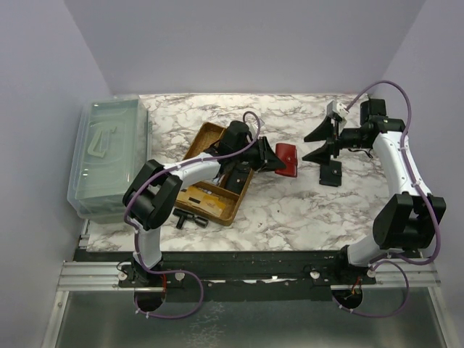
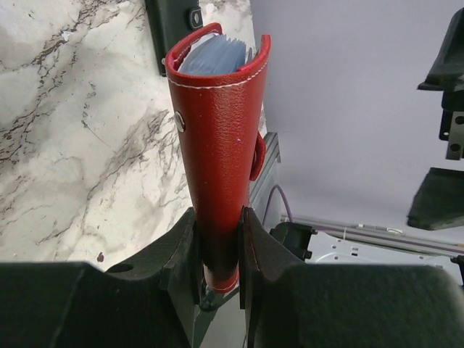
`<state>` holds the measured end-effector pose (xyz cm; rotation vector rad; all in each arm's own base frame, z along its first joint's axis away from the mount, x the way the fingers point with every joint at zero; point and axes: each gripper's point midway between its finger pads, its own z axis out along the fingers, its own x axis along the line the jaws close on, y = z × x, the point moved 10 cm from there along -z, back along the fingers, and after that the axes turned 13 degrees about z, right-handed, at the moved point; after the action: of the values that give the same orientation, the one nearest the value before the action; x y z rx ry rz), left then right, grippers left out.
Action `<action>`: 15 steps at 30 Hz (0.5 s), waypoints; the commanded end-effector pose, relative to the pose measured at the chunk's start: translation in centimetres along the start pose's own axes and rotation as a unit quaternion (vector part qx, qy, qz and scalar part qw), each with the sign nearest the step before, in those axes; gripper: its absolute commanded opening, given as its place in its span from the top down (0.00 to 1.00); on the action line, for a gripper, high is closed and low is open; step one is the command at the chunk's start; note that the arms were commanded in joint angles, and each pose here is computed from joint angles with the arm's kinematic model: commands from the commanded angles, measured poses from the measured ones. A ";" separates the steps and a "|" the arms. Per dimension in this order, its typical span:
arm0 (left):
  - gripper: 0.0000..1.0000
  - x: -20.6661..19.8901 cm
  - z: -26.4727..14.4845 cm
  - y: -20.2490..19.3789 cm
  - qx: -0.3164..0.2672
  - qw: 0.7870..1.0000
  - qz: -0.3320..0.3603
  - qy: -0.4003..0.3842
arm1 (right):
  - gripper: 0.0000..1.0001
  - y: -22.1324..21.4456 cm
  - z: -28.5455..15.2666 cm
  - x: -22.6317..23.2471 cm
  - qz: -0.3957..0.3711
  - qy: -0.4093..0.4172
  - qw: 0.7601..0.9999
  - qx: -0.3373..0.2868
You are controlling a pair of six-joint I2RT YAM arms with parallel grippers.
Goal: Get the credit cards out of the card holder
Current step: Open the card holder.
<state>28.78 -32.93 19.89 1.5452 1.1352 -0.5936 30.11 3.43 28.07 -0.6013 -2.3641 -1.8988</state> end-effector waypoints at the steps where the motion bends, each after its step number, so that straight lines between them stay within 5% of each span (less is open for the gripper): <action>1: 1.00 -2.3 -0.8 1.2 0.005 1.000 0.029 0.010 | 0.22 -0.6 0.3 0.9 -0.064 0.030 0.997 -0.012; 15: 1.00 -3.2 -1.0 1.3 0.018 0.999 0.016 0.023 | 0.14 -0.7 0.4 0.7 -0.095 0.030 0.995 0.010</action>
<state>28.76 -32.87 20.66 1.6333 1.1986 -0.5987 29.42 3.55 27.27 -0.3672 -2.4676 -1.9322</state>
